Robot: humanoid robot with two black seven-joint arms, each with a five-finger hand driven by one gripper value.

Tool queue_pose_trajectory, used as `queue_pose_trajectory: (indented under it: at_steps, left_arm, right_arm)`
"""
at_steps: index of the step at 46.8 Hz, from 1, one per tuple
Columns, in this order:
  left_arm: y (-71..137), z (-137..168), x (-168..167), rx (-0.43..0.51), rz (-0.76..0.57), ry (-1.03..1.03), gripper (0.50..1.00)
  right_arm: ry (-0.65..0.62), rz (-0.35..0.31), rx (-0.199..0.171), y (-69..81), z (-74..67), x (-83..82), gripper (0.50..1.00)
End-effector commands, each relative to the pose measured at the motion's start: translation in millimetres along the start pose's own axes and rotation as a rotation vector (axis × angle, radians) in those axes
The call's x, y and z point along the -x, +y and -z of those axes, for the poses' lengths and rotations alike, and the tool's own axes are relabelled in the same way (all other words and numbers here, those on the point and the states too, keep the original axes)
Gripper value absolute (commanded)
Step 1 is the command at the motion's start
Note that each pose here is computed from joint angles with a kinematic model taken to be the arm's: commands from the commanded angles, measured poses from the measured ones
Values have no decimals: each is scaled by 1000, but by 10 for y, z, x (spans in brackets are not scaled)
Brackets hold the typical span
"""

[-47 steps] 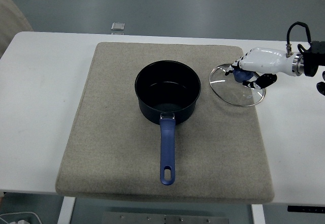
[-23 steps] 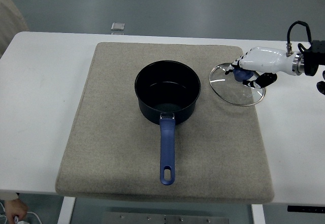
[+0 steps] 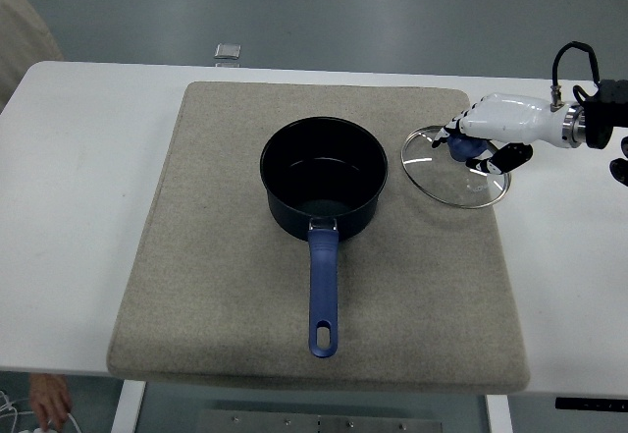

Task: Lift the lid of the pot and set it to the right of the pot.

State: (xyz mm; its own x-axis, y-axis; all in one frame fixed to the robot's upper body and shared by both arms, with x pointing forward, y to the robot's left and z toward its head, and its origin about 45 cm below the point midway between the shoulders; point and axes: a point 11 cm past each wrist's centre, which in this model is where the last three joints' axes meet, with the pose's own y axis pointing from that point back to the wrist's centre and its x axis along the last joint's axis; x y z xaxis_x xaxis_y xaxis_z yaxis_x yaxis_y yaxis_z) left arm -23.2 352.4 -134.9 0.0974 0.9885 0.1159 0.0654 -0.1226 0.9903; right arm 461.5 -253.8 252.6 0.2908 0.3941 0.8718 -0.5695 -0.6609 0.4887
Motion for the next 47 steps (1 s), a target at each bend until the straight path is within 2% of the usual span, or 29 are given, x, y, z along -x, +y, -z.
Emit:
queue_pose_trajectory:
  at_steps: [1,5,8,11,12,36,47]
  left_arm:
    - [0,0,0,0,0,0,1000]
    - [0,0,0,0,0,0,1000]
    - [0,0,0,0,0,0,1000]
    - [0,0,0,0,0,0,1000]
    - [0,0,0,0,0,0,1000]
    - [0,0,0,0,0,0,1000]
    - [0,0,0,0,0,0,1000]
  right_arm:
    - [-1,0,-1,-1,3,-1,731]
    - [0,-1,-1,-1,1,-9,786]
    - [0,-3,1,4,-4,-12,791]
    - [-1,-4,1,4,-4,-16,844]
    - [-1,-4,1,4,-4,-16,848]
    - [-16,27,10,49,-39,2,848]
    - [7,11,19,73,-83,-295,850]
